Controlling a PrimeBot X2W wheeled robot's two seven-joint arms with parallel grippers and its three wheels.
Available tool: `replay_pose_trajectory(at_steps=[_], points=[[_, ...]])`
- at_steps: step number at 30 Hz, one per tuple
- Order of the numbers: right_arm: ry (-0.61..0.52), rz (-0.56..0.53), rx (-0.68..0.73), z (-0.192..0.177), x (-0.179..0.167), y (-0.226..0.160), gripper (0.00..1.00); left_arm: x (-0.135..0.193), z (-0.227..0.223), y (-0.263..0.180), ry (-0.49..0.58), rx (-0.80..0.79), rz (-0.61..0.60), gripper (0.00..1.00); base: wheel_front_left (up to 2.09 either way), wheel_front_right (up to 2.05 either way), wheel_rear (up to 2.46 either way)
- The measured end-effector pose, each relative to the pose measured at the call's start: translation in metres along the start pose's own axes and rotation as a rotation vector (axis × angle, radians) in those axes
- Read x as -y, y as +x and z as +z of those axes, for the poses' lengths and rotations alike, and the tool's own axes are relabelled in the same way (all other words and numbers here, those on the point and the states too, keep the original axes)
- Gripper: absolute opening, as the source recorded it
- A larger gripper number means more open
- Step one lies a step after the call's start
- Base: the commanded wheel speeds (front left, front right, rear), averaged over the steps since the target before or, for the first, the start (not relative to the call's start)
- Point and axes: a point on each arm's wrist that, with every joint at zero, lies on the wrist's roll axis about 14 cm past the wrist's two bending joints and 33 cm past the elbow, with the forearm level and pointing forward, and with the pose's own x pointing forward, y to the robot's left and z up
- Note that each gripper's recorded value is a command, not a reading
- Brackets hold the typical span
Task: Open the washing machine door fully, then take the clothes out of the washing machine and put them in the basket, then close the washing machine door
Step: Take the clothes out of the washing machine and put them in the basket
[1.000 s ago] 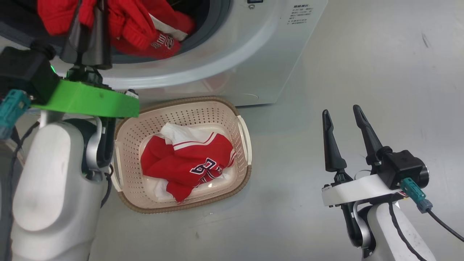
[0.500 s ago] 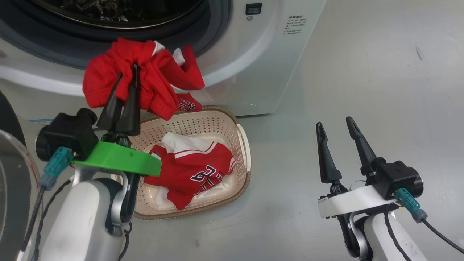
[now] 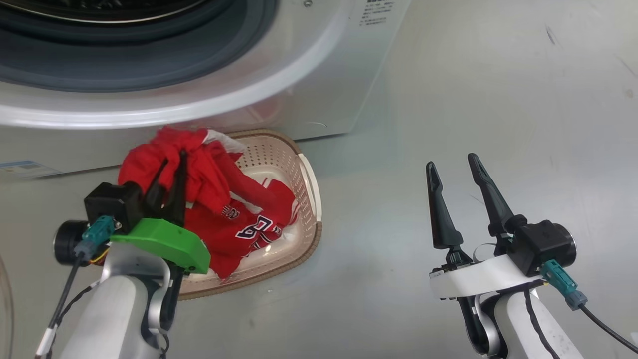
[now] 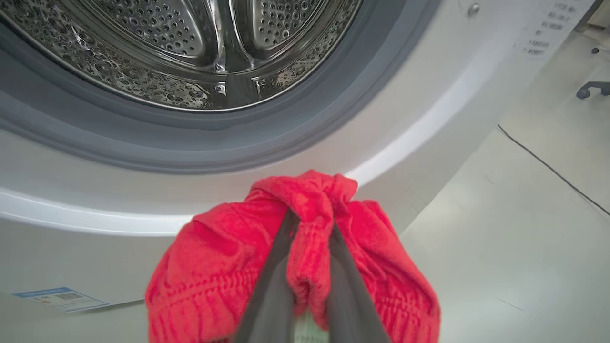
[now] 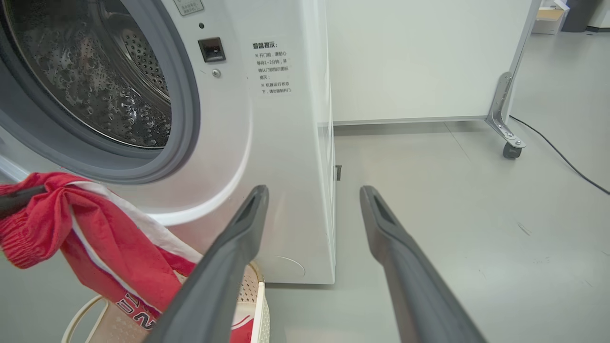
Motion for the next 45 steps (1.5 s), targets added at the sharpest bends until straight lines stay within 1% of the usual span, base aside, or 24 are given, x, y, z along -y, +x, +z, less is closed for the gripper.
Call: replay_pose_trajectory(at_steps=[5,8,12,19,20,24,29,30,31,32,33,34,35,36,41,45], points=[[-0.001,-0.027,-0.016,-0.006,0.009,0.0,1.0,-0.018,-0.039,0.01,0.001,-0.12,0.035,0.0,0.0,0.0,0.0],[0.004,-0.048,-0.027,-0.01,0.015,0.0,1.0,-0.034,-0.064,0.015,0.023,-0.205,0.061,0.0,0.0,0.0,0.0],[0.005,-0.076,-0.051,-0.018,0.024,0.001,1.0,-0.044,-0.096,0.026,0.036,-0.308,0.066,0.0,0.0,0.0,0.0],[-0.012,-0.122,-0.056,-0.021,0.042,0.009,1.0,-0.055,-0.15,0.045,0.031,-0.466,0.075,0.0,0.0,0.0,0.0],[-0.022,-0.14,-0.061,-0.023,0.049,0.01,1.0,-0.056,-0.167,0.047,0.028,-0.513,0.074,0.0,0.0,0.0,0.0],[-0.017,-0.17,-0.074,-0.026,0.059,0.009,1.0,-0.056,-0.197,0.045,0.025,-0.608,0.066,0.0,0.0,0.0,0.0],[-0.014,-0.181,-0.07,-0.026,0.063,0.012,1.0,-0.052,-0.214,0.047,0.01,-0.658,0.058,0.0,0.0,0.0,0.0],[-0.015,-0.179,-0.067,-0.025,0.063,0.014,1.0,-0.052,-0.216,0.047,0.005,-0.664,0.057,0.11,0.0,0.0,0.0],[-0.015,-0.18,-0.065,-0.025,0.063,0.014,1.0,-0.051,-0.217,0.046,-0.007,-0.671,0.061,0.16,0.0,0.0,0.0],[-0.015,-0.183,-0.062,-0.024,0.064,0.015,1.0,-0.048,-0.219,0.046,-0.029,-0.678,0.067,0.26,0.0,0.0,0.0],[-0.015,-0.186,-0.061,-0.024,0.065,0.015,1.0,-0.047,-0.221,0.044,-0.048,-0.686,0.075,0.45,0.0,0.0,0.0],[-0.013,-0.182,-0.06,-0.024,0.064,0.016,1.0,-0.048,-0.223,0.043,-0.055,-0.691,0.082,0.49,0.0,0.0,0.0],[-0.011,-0.179,-0.06,-0.024,0.063,0.017,1.0,-0.049,-0.223,0.041,-0.058,-0.69,0.09,0.49,0.0,0.0,0.0],[-0.009,-0.174,-0.057,-0.024,0.061,0.017,1.0,-0.052,-0.224,0.039,-0.057,-0.694,0.1,1.0,0.0,0.0,0.0],[-0.009,-0.165,-0.036,-0.017,0.059,0.021,1.0,-0.058,-0.216,0.035,-0.042,-0.661,0.115,1.0,0.0,0.0,0.0],[-0.02,-0.166,-0.022,-0.012,0.06,0.021,1.0,-0.052,-0.191,0.048,-0.047,-0.547,0.103,1.0,0.0,0.0,0.0]])
